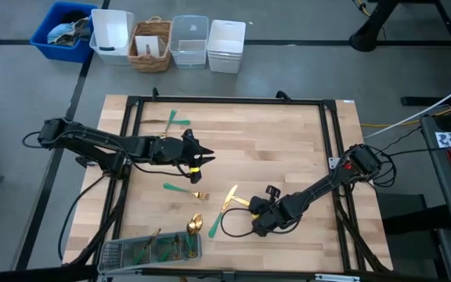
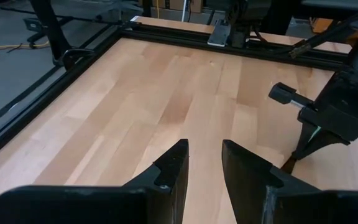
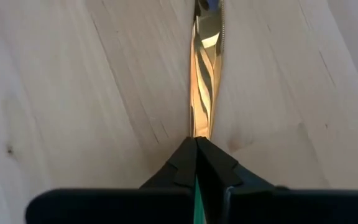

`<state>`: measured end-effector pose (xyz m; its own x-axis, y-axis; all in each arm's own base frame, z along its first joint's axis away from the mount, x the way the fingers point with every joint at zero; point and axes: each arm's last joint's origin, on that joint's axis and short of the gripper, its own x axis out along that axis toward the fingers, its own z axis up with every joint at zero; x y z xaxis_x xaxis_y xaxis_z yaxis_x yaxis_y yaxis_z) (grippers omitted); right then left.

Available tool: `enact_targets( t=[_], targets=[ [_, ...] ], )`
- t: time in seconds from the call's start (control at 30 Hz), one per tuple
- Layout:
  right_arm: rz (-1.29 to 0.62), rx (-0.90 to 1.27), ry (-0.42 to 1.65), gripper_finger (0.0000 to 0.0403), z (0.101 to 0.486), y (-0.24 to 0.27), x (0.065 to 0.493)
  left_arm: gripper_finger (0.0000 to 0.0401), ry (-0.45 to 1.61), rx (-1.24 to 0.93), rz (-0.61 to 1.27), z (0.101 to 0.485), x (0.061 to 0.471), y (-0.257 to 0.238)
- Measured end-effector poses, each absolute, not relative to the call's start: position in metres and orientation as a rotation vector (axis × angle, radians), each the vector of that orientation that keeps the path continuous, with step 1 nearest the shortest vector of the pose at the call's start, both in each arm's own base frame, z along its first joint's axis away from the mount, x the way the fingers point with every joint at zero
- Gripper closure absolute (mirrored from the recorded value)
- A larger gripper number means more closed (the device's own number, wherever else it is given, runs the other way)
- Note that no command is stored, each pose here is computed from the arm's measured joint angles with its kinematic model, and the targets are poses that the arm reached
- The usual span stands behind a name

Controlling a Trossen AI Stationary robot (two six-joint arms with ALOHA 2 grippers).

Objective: Sort silverware
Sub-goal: Put the right knife into the cutlery rack

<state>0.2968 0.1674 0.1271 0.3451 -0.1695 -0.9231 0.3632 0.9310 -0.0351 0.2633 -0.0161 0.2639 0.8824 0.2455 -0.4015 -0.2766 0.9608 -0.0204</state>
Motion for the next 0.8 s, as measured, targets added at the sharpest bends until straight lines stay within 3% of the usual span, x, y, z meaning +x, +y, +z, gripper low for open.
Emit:
enact_targets(
  t=[0.53,0.8],
  targets=[
    [-0.249,0.136,1.205,0.0384,0.1377,0.1693,0.3064,0.0311,0.422,-0.089,0.217,0.2631,0.2633,-0.0177],
    [-0.235,0.147,1.220,0.0292,0.1376,0.1697,0.3060,0.0311,0.423,-0.086,0.217,0.2631,0.2633,-0.0176]
  ],
)
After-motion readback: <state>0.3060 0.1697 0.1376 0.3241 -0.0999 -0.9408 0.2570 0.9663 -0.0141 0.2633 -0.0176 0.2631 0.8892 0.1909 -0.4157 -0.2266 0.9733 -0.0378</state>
